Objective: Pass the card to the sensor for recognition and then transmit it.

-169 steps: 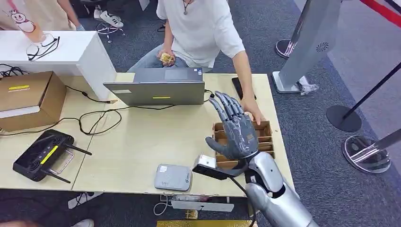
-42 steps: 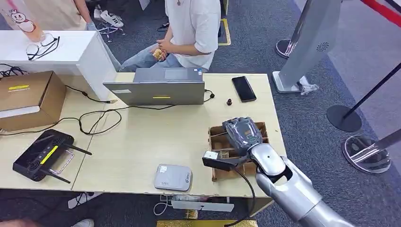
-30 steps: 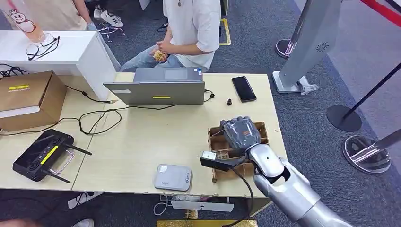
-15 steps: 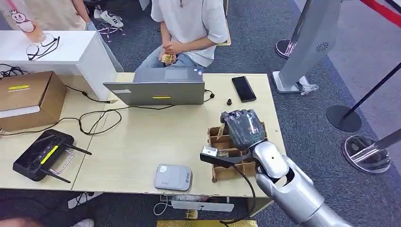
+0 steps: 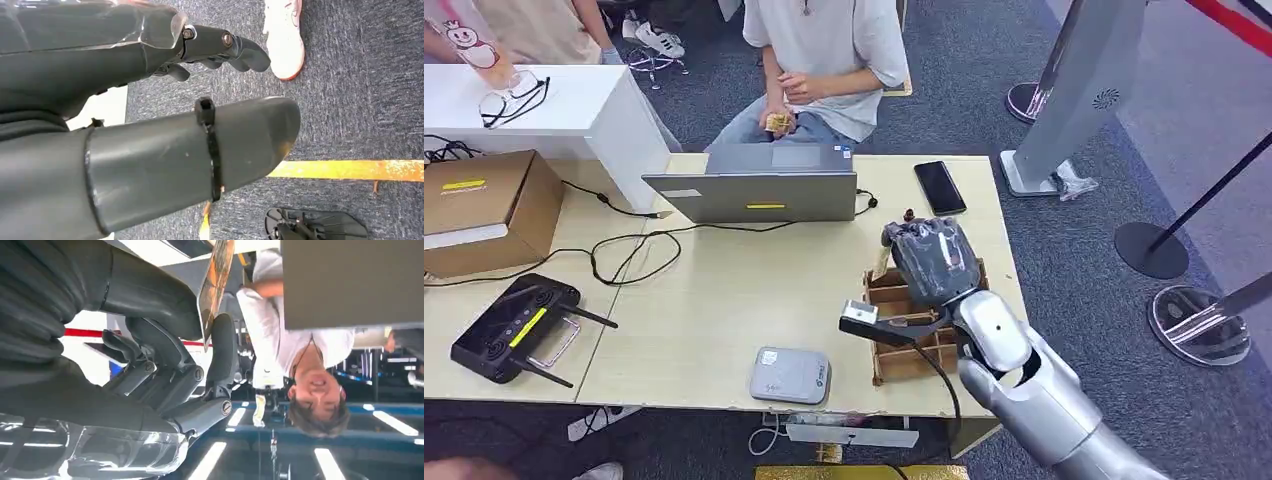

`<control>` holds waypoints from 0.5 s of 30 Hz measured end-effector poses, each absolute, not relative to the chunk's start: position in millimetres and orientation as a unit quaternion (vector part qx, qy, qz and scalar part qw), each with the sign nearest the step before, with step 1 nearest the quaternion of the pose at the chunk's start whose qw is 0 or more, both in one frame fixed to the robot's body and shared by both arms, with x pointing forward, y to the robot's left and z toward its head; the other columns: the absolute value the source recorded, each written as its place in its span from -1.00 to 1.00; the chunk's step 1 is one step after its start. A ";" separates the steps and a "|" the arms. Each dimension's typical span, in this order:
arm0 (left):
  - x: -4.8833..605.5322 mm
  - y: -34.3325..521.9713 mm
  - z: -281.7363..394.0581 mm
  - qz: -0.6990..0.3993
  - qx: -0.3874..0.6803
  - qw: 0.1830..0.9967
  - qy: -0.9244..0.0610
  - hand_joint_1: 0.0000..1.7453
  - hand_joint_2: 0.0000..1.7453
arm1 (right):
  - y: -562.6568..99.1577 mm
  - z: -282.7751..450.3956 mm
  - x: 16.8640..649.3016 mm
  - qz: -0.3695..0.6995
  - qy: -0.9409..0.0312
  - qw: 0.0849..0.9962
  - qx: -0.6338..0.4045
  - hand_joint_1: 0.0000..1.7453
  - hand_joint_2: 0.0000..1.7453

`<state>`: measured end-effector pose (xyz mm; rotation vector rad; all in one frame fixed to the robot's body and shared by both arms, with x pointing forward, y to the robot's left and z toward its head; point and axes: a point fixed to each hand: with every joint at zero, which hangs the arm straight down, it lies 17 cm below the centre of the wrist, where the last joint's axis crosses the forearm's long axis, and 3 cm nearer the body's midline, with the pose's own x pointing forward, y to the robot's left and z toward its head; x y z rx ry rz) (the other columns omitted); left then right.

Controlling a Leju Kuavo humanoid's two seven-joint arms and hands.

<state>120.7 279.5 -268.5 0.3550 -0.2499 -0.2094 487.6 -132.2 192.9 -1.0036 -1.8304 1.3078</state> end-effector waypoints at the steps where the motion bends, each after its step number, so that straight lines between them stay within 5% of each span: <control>1: 120.7 279.4 -268.5 -0.104 0.176 0.971 -0.124 -1.00 -1.00 | -131.4 196.0 487.0 0.496 -0.705 0.330 -0.385 1.00 1.00; 15: 121.3 277.3 -268.1 -0.107 0.177 0.970 -0.124 -1.00 -1.00 | -127.5 224.1 477.4 0.439 -0.753 0.305 -0.384 1.00 1.00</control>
